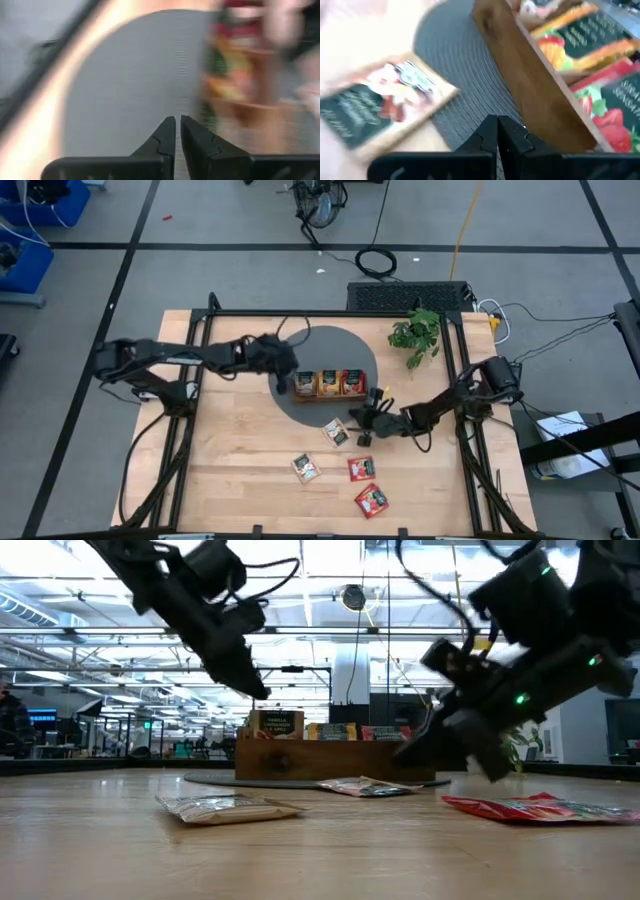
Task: Pick & Place Tea
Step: Put the brown tea bag into the left section of the wooden organizer, then put the red tea bag into the right section of the wooden organizer
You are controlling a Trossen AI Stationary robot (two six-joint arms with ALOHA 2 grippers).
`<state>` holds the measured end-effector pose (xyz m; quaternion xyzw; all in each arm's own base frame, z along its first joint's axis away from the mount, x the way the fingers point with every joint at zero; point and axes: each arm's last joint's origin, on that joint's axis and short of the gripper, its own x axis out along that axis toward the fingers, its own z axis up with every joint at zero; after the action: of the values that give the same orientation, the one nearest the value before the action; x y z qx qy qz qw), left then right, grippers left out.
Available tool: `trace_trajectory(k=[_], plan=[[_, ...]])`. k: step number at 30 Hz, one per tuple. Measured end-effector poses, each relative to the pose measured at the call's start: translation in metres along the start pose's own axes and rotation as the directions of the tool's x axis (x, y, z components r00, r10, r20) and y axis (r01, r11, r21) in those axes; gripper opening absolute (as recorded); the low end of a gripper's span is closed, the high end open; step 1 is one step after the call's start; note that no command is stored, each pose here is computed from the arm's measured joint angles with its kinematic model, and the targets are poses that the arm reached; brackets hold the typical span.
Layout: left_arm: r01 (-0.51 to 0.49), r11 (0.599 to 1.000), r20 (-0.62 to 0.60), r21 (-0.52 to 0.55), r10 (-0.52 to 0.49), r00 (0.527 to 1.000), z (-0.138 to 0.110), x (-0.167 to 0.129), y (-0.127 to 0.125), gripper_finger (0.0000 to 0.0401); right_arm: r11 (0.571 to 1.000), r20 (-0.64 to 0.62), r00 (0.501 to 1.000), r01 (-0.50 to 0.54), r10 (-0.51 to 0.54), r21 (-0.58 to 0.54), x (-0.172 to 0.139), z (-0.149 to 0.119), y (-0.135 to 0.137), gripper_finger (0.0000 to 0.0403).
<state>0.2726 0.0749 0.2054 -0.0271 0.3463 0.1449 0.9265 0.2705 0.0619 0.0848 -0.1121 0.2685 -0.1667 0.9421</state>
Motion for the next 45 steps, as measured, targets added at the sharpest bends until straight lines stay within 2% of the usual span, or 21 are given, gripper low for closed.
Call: trace_trajectory(k=[2, 5, 9, 11, 13, 17, 22, 28, 32, 36, 41, 45], plan=[[0.107, 0.994, -0.021, -0.002, -0.107, 0.994, -0.002, -0.005, -0.016, 0.0017, 1.0, 0.024, 1.0, -0.015, 0.015, -0.007, -0.006, 0.005, 0.002, 0.0001], [0.2, 0.977, -0.015, 0.07, -0.2, 0.98, -0.002, -0.007, -0.047, 0.0005, 0.999, 0.064, 0.997, -0.033, 0.035, -0.025, -0.014, 0.015, 0.004, 0.0], [0.234, 0.956, -0.016, 0.176, -0.235, 0.972, -0.008, -0.007, -0.081, 0.0007, 0.998, 0.085, 0.995, -0.047, 0.05, -0.034, -0.023, 0.023, 0.004, 0.0], [0.248, 0.948, 0.018, 0.199, -0.257, 0.966, -0.006, -0.009, -0.093, 0.0004, 0.998, 0.083, 0.995, -0.057, 0.06, -0.029, -0.027, 0.024, 0.005, 0.0], [0.242, 0.95, -0.002, 0.197, -0.247, 0.969, -0.01, -0.007, -0.1, 0.0005, 0.998, 0.092, 0.994, -0.063, 0.065, -0.018, -0.029, 0.026, 0.006, 0.0], [0.182, 0.97, -0.052, 0.163, -0.176, 0.983, -0.019, 0.004, -0.101, 0.0004, 0.998, 0.1, 0.993, -0.069, 0.07, -0.014, -0.03, 0.026, 0.007, 0.0], [0.153, 0.98, -0.109, 0.13, -0.139, 0.984, -0.027, 0.018, -0.094, 0.0008, 0.997, 0.105, 0.991, -0.078, 0.08, -0.016, -0.031, 0.026, 0.009, 0.0], [0.038, 0.996, -0.054, 0.077, -0.034, 0.998, -0.02, 0.025, -0.075, 0.0008, 0.997, 0.109, 0.991, -0.081, 0.082, -0.015, -0.032, 0.027, 0.009, 0.0], [0.002, 0.999, -0.05, 0.05, 0.0, 0.999, -0.018, 0.028, -0.062, 0.0016, 0.996, 0.105, 0.991, -0.082, 0.084, -0.019, -0.032, 0.027, 0.01, 0.0], [-0.028, 1.0, -0.058, -0.003, 0.028, 0.998, -0.017, 0.03, -0.051, 0.0005, 0.996, 0.104, 0.991, -0.084, 0.085, -0.021, -0.032, 0.026, 0.01, 0.0], [-0.01, 1.0, -0.037, -0.003, 0.009, 0.999, -0.015, 0.03, -0.054, 0.0016, 0.996, 0.104, 0.991, -0.087, 0.088, -0.014, -0.033, 0.026, 0.011, 0.0], [0.13, 0.99, 0.046, 0.058, -0.132, 0.99, -0.009, 0.025, -0.079, 0.0017, 0.994, 0.132, 0.985, -0.112, 0.113, -0.014, -0.039, 0.03, 0.015, 0.0]])
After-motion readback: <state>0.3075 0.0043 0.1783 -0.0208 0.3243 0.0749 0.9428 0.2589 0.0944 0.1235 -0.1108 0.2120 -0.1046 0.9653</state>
